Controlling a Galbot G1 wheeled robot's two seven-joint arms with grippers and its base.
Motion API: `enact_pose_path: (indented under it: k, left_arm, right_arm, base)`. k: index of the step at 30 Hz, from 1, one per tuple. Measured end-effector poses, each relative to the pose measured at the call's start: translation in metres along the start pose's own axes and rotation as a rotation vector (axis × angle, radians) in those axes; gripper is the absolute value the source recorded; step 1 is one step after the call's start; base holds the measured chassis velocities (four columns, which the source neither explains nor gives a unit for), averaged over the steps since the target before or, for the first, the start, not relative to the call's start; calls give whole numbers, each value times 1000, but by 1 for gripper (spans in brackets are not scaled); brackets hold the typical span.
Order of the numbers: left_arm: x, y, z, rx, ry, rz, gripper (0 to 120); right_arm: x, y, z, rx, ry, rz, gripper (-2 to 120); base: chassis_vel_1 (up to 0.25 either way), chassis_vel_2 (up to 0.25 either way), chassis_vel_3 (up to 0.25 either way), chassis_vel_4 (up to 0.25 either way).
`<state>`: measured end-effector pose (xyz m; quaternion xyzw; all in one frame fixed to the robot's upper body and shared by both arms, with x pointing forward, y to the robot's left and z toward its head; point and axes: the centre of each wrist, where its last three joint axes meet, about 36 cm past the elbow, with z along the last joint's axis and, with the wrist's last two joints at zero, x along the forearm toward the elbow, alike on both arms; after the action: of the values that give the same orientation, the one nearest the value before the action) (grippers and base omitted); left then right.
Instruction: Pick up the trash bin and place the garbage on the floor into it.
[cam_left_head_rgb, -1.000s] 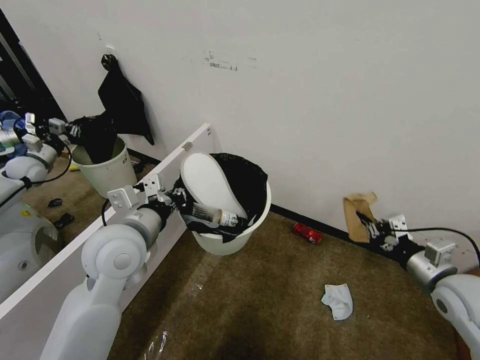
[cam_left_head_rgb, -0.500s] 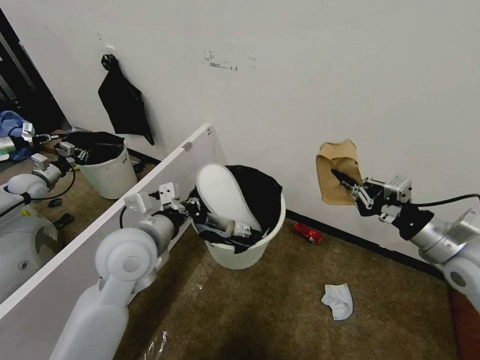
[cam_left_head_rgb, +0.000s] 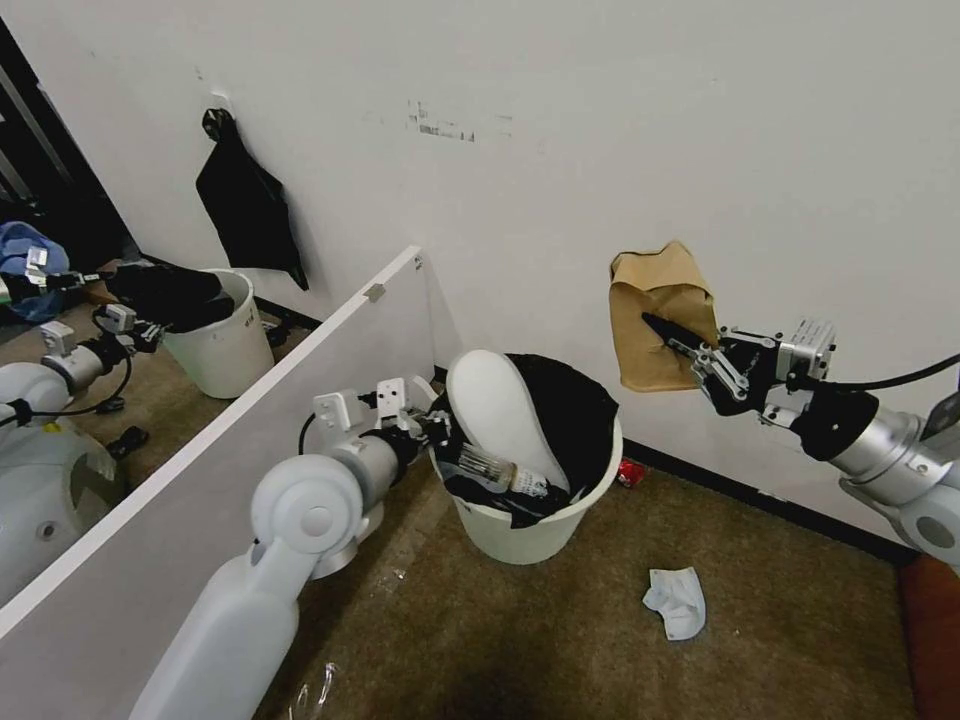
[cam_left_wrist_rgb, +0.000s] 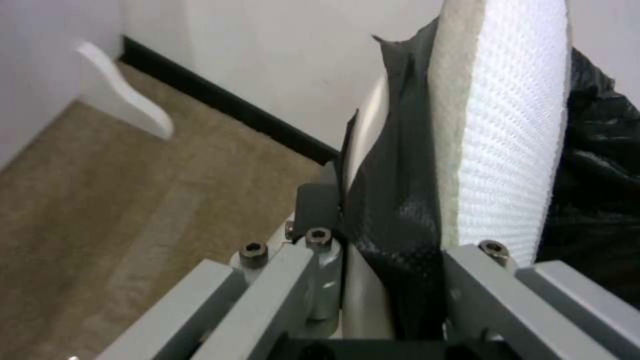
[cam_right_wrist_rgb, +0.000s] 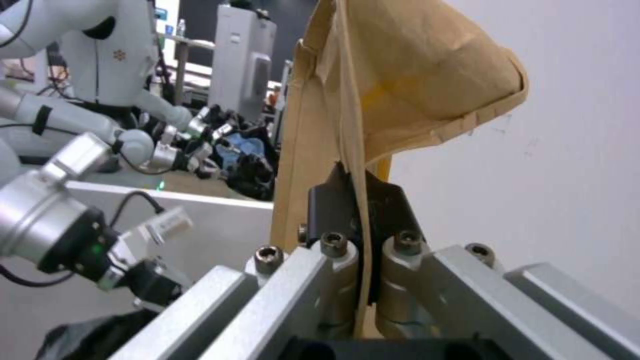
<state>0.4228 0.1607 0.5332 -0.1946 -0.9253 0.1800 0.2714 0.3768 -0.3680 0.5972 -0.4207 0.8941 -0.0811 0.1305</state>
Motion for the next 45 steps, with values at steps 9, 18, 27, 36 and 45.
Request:
enact_pose_path:
  k: [9, 18, 27, 36, 45]
  left_arm:
    - [-26, -18, 4, -37, 29, 61, 4]
    - [-38, -31, 6, -59, 33, 110, 4]
    - [-45, -37, 5, -68, 23, 145, 4]
    - [-46, -39, 4, -69, 20, 153, 4]
    - [-44, -38, 5, -68, 18, 151, 4]
  right_arm:
    - [-1, 1, 2, -16, 27, -35, 0]
    - [2, -1, 14, -48, 96, -71, 0]
    - [5, -6, 26, -81, 150, -96, 0]
    - [8, -1, 38, -112, 194, -107, 0]
    - [8, 2, 43, -119, 222, -102, 0]
  base:
    - [0, 0, 0, 0]
    - [0, 0, 0, 0]
    - [0, 0, 0, 0]
    - [0, 0, 0, 0]
    - [0, 0, 0, 0]
